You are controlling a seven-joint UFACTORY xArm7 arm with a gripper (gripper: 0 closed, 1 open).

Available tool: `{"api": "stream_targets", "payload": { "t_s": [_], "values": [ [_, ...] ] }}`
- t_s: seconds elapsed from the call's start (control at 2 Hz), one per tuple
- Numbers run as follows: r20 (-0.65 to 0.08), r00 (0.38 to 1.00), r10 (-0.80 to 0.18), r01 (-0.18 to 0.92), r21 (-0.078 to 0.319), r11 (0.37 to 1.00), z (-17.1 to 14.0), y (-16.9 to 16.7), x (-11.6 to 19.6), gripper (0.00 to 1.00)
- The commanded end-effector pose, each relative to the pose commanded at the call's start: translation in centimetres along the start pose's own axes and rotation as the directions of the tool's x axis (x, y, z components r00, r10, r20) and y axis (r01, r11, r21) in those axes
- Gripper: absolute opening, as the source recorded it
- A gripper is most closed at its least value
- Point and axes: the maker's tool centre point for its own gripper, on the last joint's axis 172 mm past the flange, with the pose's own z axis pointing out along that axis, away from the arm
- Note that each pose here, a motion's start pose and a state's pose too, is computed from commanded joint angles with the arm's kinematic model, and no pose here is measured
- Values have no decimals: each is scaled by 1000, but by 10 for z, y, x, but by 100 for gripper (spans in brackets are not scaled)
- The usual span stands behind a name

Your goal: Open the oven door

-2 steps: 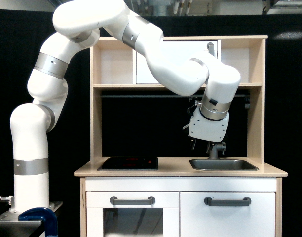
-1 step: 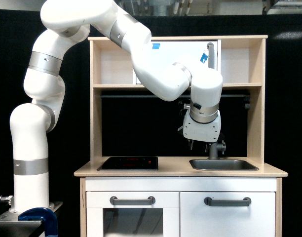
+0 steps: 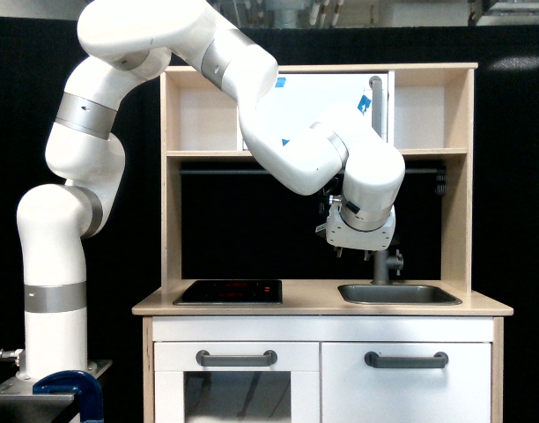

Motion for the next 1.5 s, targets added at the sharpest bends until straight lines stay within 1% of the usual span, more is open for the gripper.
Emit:
{"api": "stream_targets", "payload": {
  "t_s": [0.5, 1.0, 1.5],
  "values": [
    [-154, 988, -27, 23, -26, 999, -11, -2, 10, 100],
    [-237, 970, -47, 37, -47, 998, -24, -3, 23, 100],
    [-253, 966, -56, 52, -24, 998, -24, -1, 27, 100]
  ]
}}
